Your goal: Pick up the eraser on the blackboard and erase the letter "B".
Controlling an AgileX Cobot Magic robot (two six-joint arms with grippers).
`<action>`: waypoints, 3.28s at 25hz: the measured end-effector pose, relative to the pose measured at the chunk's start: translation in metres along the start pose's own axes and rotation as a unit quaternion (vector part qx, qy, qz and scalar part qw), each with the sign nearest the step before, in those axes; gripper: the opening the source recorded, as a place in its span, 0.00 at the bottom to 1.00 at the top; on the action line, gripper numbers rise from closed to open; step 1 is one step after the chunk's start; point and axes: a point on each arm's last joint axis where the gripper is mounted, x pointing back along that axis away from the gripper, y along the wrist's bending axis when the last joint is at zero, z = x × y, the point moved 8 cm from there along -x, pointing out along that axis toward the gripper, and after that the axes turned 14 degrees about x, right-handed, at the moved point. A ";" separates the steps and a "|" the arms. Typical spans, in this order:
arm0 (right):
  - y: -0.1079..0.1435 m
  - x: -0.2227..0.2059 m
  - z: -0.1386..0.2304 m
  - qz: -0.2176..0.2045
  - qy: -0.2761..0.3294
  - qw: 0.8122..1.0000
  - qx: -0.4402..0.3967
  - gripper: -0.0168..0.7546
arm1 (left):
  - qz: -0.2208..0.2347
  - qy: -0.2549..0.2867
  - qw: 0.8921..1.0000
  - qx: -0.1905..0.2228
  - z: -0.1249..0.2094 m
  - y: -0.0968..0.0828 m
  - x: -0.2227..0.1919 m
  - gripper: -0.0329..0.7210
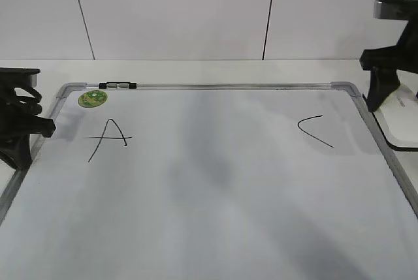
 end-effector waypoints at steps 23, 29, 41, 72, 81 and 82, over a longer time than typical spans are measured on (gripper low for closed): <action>0.002 -0.078 0.004 -0.027 0.013 0.999 0.021 0.73 | 0.000 0.001 1.000 0.000 0.000 0.000 0.000 0.09; 0.002 -0.085 0.005 -0.029 0.021 0.999 0.021 0.73 | 0.000 0.001 1.000 0.000 0.000 0.000 0.000 0.09; 0.002 -0.085 0.006 -0.029 0.024 0.999 0.021 0.73 | 0.000 0.001 1.000 0.000 0.000 0.000 0.000 0.09; 0.005 -0.014 -0.023 -0.040 -0.009 0.999 0.025 0.74 | -0.002 0.000 1.000 -0.007 0.000 0.000 0.000 0.17; 0.011 0.024 -0.021 -0.046 -0.055 0.997 0.023 0.70 | -0.008 0.002 1.000 -0.015 -0.001 0.002 0.003 0.48; 0.012 0.029 -0.020 -0.047 -0.062 0.997 0.023 0.70 | -0.006 0.004 1.000 -0.013 -0.001 0.001 0.004 0.48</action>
